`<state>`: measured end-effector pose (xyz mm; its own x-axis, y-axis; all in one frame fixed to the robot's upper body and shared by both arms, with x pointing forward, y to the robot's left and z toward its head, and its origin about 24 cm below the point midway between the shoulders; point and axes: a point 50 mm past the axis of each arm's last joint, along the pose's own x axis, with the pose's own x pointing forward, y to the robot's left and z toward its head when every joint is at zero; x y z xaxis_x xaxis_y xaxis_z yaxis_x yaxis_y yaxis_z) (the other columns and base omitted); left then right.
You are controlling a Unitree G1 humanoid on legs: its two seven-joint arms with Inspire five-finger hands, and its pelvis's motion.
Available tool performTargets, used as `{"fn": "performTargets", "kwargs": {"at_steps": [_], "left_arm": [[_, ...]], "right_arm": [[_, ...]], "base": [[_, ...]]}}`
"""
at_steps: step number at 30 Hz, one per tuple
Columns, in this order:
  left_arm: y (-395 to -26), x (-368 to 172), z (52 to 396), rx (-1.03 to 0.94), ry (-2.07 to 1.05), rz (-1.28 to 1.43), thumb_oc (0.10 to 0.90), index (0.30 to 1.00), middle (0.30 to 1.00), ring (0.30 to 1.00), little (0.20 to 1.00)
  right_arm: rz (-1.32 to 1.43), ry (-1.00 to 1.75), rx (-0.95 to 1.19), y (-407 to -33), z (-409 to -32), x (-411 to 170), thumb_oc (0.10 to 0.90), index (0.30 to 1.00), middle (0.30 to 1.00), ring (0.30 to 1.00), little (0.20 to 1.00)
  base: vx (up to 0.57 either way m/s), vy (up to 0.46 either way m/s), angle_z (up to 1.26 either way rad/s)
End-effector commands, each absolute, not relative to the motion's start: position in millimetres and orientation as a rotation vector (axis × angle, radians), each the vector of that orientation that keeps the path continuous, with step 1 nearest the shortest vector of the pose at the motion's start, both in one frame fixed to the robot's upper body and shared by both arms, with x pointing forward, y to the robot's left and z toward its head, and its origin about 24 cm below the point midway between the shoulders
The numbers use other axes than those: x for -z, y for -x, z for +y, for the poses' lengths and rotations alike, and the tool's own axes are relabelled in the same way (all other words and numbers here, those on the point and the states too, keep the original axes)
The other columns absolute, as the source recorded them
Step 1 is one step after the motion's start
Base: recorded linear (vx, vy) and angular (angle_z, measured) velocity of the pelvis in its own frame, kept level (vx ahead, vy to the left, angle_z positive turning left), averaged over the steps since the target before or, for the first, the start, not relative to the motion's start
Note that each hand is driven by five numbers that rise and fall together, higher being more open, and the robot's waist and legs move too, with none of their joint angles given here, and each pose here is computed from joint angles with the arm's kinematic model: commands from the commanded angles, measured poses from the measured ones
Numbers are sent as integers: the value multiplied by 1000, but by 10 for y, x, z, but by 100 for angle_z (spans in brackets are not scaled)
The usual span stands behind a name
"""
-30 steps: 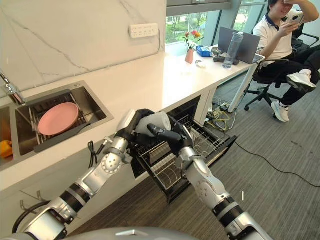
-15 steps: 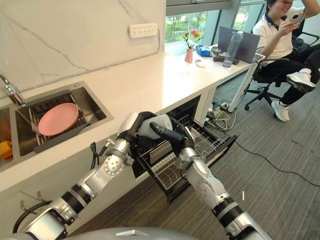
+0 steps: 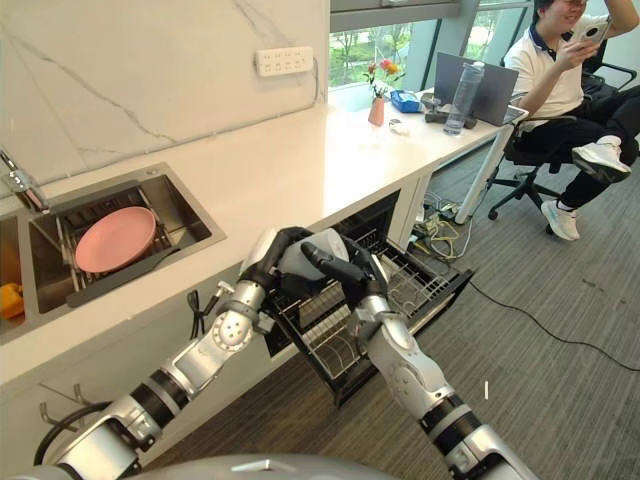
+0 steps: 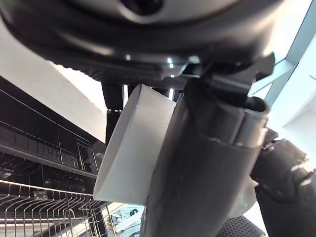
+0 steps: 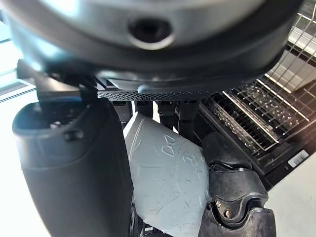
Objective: Place the dishes in the dishwasher.
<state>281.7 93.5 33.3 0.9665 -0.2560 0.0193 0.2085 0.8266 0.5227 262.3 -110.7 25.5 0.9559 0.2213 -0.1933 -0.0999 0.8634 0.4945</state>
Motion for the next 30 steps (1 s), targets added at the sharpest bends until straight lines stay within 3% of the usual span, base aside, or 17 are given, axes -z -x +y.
{"fn": "performTargets", "kwargs": {"at_steps": [1, 15, 16, 17, 18, 30], "left_arm": [[-2969, -1052, 92, 472, -214, -322, 400, 300, 300, 300, 300], [-2928, -1236, -66, 561, -103, -346, 400, 300, 300, 300, 300], [-2928, -1240, -67, 563, -102, -347, 400, 300, 300, 300, 300], [-2924, -1245, -78, 567, -102, -350, 400, 300, 300, 300, 300], [-2927, -1246, -82, 568, -104, -350, 400, 300, 300, 300, 300], [-2940, -1254, -146, 567, -127, -360, 400, 300, 300, 300, 300]], "right_arm": [[-169, -730, -730, -2564, -115, -1455, 800, 900, 900, 900, 900], [-109, -659, -807, -2491, 74, -1341, 800, 900, 900, 900, 900], [-110, -656, -810, -2489, 80, -1343, 722, 782, 782, 782, 782], [-112, -653, -813, -2489, 87, -1348, 599, 599, 599, 599, 599], [-112, -654, -814, -2489, 92, -1351, 413, 319, 319, 319, 319], [-113, -738, -814, -2476, 140, -1403, 400, 300, 300, 300, 300]], "base": [[0, 0, 0], [0, 0, 0], [0, 0, 0], [0, 0, 0], [0, 0, 0], [0, 0, 0]]}}
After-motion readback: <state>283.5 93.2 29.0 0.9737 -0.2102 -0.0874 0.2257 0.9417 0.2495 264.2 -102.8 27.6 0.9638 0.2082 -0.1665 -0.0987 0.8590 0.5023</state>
